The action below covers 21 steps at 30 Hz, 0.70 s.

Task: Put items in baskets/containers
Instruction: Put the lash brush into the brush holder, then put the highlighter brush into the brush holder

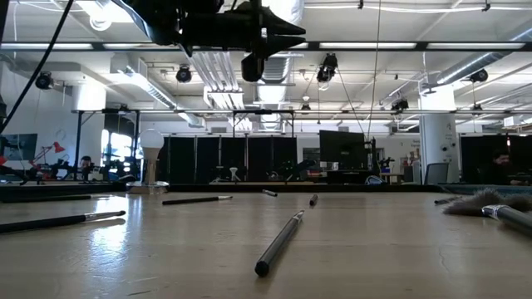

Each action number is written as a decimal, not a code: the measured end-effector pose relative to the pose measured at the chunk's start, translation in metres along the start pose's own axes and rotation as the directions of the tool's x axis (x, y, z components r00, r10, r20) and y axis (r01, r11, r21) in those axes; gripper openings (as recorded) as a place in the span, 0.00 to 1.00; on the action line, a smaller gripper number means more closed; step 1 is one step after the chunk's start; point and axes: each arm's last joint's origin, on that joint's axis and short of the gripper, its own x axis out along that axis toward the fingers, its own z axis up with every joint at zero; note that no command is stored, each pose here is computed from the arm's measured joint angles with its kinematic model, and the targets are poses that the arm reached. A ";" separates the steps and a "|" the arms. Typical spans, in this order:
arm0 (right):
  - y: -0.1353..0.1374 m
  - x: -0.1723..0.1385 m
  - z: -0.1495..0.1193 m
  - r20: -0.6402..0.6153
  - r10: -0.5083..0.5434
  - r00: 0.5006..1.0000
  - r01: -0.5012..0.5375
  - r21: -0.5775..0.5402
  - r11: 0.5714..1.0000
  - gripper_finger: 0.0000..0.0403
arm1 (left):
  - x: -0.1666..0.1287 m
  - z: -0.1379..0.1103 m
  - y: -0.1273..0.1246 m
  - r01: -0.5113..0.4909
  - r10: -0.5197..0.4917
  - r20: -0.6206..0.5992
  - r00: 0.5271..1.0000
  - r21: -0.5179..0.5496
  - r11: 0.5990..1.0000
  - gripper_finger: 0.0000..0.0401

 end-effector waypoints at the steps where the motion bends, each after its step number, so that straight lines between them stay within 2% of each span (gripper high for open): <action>1: 0.000 0.000 0.000 -0.003 -0.002 1.000 0.002 0.000 1.000 0.04 | 0.000 0.000 0.000 -0.003 0.003 0.001 1.000 0.000 1.000 0.14; 11: 0.000 -0.001 -0.001 -0.018 0.001 1.000 -0.001 -0.006 1.000 0.16 | 0.000 -0.002 0.002 -0.021 0.021 -0.016 1.000 -0.005 1.000 0.14; 16: -0.004 -0.008 -0.001 -0.062 0.015 0.998 -0.016 -0.023 1.000 0.13 | 0.000 -0.003 0.002 -0.031 0.030 -0.024 0.999 -0.012 0.999 0.14; 21: -0.016 -0.022 0.015 -0.094 0.083 0.992 -0.083 0.007 0.997 0.06 | -0.004 -0.005 0.003 -0.065 0.063 -0.087 0.994 -0.029 0.997 0.14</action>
